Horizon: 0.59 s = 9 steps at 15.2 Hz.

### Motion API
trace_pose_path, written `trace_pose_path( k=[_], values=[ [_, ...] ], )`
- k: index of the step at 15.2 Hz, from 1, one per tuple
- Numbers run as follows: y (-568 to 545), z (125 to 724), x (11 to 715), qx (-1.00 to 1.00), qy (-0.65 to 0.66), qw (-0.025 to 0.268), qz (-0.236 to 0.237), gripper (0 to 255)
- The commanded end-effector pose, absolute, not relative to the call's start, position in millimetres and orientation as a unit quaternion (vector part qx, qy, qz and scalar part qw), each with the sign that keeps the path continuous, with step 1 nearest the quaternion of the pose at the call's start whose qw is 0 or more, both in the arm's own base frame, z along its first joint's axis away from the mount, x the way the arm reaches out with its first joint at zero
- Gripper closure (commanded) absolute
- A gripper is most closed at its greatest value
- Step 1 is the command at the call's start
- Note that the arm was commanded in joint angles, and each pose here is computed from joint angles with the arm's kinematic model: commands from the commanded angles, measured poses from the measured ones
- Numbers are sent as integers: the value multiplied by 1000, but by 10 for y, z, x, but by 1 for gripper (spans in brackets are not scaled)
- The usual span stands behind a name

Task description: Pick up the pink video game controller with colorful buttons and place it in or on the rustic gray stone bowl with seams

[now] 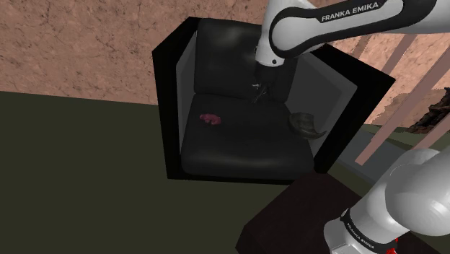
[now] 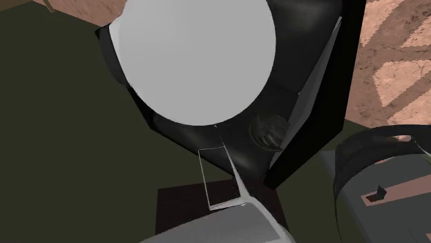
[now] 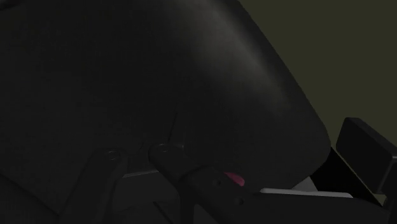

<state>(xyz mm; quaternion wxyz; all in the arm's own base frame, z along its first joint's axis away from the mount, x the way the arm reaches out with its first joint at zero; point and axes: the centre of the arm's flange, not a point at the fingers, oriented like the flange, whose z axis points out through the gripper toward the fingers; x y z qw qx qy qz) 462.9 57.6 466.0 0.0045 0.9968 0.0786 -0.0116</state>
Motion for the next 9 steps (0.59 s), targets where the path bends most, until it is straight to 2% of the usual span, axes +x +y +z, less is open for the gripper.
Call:
trace_pose_path(
  k=[1, 9],
  values=[
    [659, 4540, 4822, 996, 90, 7, -5, 0],
    [1007, 4022, 5613, 991, 133, 17, 16, 0]
  ],
)
